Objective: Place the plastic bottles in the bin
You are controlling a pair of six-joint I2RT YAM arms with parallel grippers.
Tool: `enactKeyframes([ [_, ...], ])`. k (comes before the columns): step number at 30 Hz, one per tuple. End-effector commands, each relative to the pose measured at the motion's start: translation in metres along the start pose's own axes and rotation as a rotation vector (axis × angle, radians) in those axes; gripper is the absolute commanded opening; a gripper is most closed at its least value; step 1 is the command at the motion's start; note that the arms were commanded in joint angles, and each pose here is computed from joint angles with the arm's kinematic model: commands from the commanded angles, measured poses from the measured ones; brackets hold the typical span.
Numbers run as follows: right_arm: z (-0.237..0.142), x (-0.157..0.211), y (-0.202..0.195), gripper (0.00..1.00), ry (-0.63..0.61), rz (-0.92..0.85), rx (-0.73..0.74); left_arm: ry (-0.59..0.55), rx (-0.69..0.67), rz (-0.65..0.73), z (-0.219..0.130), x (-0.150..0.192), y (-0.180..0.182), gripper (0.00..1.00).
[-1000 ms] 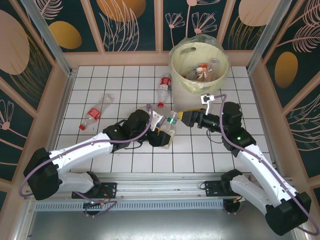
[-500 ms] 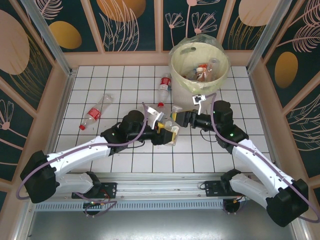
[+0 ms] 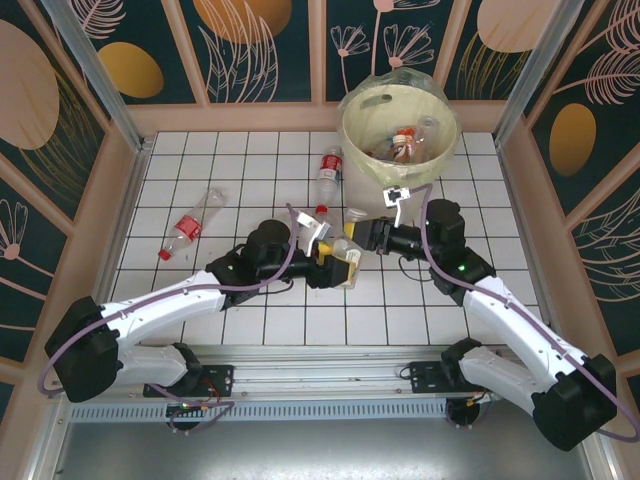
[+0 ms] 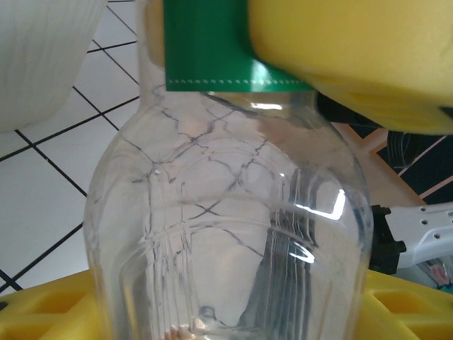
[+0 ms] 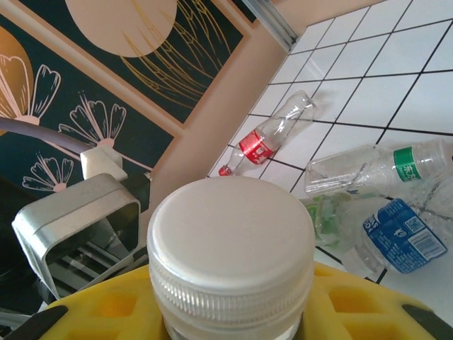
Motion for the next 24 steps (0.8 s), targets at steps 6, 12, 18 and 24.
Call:
enactKeyframes([
  [6, -0.015, -0.042, 0.031, 0.38, -0.087, -0.155, 0.037, -0.147, -0.007, 0.095, -0.02, -0.027, -0.017, 0.99],
  [12, -0.037, -0.09, 0.053, 0.38, -0.21, -0.318, 0.178, -0.284, -0.114, 0.22, -0.055, -0.045, -0.024, 0.99],
  [18, -0.061, -0.15, 0.072, 0.38, -0.41, -0.476, 0.341, -0.309, -0.188, 0.282, -0.072, -0.053, -0.028, 0.99],
  [24, -0.062, -0.202, 0.055, 0.38, -0.534, -0.554, 0.543, -0.298, -0.207, 0.282, -0.073, -0.052, -0.025, 0.99],
])
Point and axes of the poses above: each hand's point on the last joint's axis, 136 mm out from that joint toward the fingers, its own z axis out along the fingers, its own y axis along the line the jaws close on, x = y × z, the point moved 5 cm from there along -z, back along the fingers, and after that the axes turned 3 degrees about -z, right-handed, at the moved point
